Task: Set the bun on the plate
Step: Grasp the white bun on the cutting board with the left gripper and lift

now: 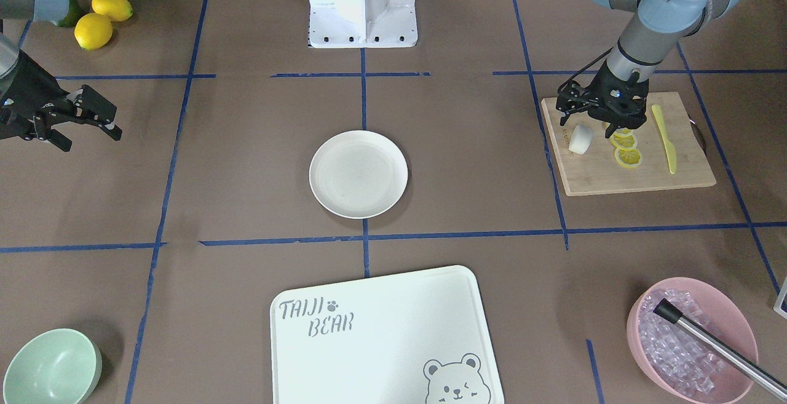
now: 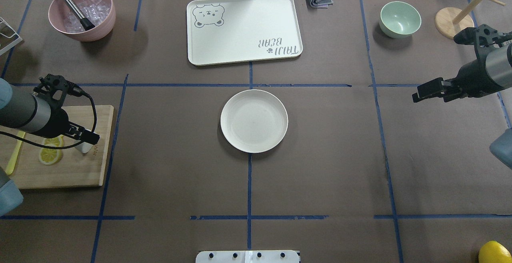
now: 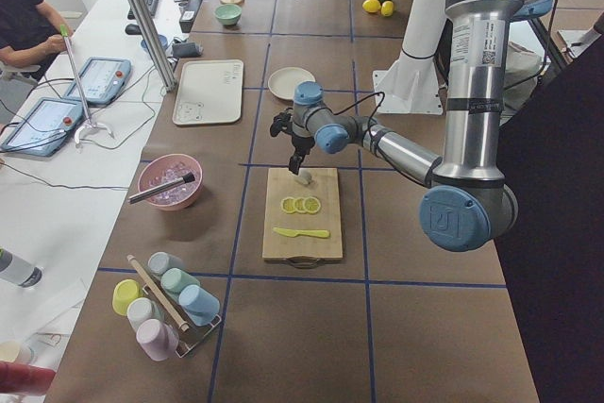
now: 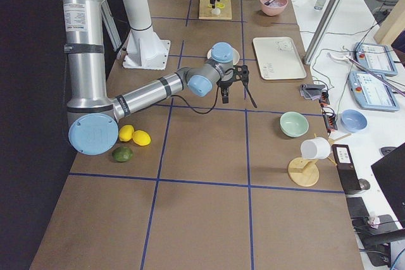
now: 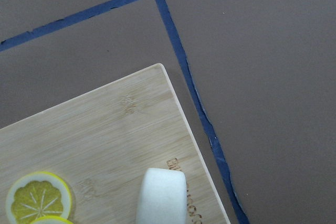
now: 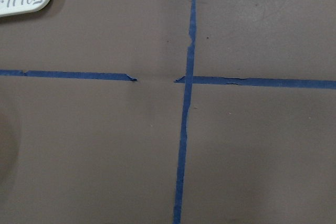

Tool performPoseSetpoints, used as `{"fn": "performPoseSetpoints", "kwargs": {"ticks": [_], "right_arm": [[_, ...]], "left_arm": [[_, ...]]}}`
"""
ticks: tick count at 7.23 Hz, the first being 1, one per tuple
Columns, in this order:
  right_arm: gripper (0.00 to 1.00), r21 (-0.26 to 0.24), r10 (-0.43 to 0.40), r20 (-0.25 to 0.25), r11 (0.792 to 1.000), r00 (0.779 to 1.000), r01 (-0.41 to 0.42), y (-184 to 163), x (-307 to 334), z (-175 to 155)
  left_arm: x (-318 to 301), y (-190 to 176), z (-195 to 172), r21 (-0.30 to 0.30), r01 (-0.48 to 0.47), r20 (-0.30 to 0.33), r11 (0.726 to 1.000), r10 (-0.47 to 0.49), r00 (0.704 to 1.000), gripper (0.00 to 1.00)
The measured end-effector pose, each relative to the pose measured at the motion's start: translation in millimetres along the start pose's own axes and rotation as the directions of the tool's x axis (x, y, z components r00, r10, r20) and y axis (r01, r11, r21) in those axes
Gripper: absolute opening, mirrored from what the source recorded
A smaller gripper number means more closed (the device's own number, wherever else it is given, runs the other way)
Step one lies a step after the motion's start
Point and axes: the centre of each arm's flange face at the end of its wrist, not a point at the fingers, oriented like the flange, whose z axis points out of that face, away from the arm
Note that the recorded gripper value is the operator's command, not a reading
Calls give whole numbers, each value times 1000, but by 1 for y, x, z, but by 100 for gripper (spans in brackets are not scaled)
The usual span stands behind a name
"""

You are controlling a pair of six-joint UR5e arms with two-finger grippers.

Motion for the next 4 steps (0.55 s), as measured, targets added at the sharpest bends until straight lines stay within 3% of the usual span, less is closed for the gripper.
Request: {"fn": "performPoseSetpoints", "kwargs": {"ticks": [4], "right_arm": [[100,-6,-6,-5,1000,1000,6,2,1,2]], "left_arm": [[-14,4,26,-11,3,3,1000,-3,1000,94]]}}
